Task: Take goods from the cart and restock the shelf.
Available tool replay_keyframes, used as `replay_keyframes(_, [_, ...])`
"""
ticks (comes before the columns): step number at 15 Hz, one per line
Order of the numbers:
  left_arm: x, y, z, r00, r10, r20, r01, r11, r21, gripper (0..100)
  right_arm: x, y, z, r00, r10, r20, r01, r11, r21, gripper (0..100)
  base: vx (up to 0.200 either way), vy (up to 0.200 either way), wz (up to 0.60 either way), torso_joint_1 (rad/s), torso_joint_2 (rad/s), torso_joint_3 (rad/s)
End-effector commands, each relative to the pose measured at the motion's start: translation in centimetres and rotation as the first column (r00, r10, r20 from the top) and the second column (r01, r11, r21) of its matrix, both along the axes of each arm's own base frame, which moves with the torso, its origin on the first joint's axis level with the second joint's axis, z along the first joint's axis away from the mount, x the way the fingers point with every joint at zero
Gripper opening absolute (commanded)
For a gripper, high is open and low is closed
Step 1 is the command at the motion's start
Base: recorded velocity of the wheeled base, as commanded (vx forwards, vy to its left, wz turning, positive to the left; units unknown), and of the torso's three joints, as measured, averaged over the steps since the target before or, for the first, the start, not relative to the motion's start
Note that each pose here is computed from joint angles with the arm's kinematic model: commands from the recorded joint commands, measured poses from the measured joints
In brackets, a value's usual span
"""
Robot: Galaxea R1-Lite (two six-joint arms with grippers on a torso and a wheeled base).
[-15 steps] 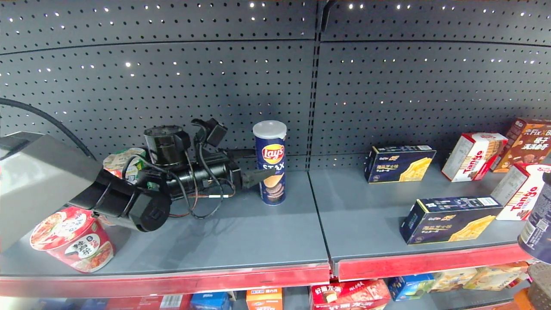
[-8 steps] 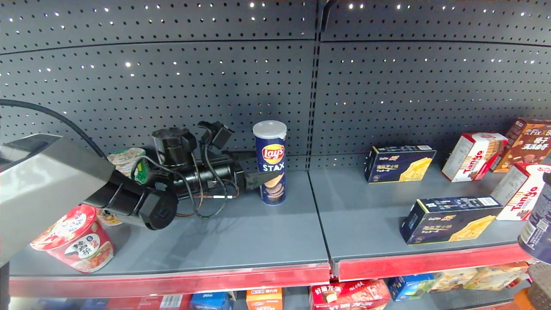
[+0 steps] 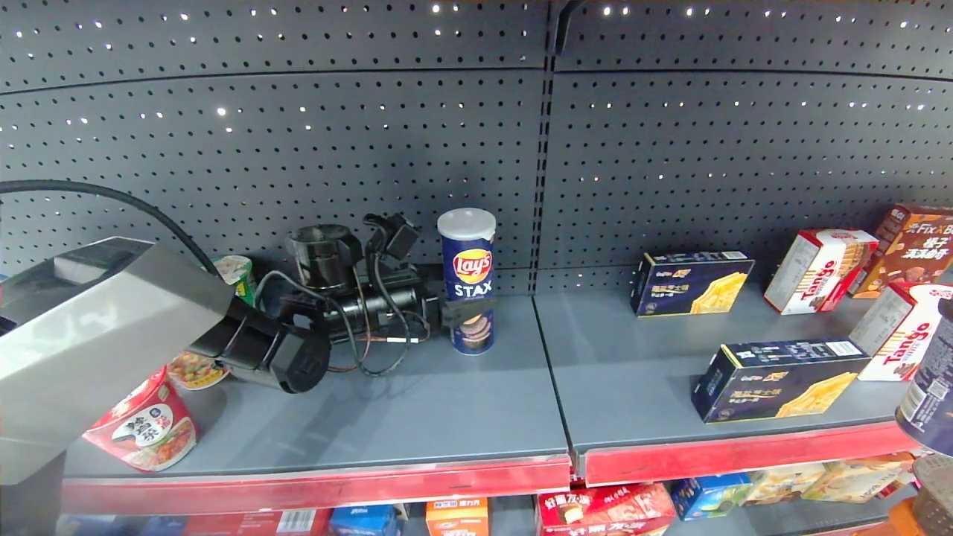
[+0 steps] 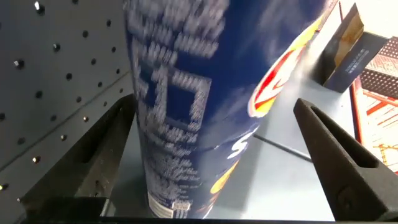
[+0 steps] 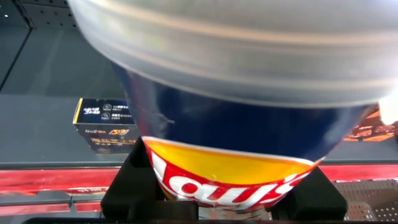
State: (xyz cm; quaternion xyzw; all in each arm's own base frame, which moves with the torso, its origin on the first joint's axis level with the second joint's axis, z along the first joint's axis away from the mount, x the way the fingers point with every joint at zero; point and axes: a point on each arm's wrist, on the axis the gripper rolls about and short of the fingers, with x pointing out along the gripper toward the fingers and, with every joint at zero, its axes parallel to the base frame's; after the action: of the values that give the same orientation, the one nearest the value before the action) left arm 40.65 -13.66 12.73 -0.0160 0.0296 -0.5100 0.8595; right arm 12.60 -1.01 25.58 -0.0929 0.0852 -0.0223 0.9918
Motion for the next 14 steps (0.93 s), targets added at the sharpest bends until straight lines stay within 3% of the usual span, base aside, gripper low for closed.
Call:
replay_keyframes(1, [0.4, -0.2, -0.6, 1.0, -0.001, -0.007, 0.001, 1.0, 0.002, 100, 0.1, 0.0, 0.1, 1.0, 0.003, 0.0, -0.003, 1.0, 0.0, 0, 0.0, 0.0, 0.0, 0.0, 0.0, 0.0])
replay_keyframes(13, [2.1, -0.7, -0.3, 1.0, 0.005, -0.013, -0.005, 1.0, 0.005, 100, 0.3, 0.2, 0.0, 1.0, 0.015, -0.003, -0.015, 1.0, 0.0, 0, 0.0, 0.0, 0.0, 0.0, 0.0, 0.0])
replay_keyframes(14, [2.0, -0.9, -0.5, 1.0, 0.0, -0.002, 0.0, 1.0, 0.007, 0, 0.3, 0.2, 0.0, 1.0, 0.015, -0.003, -0.015, 1.0, 0.0, 0, 0.0, 0.0, 0.0, 0.0, 0.0, 0.0])
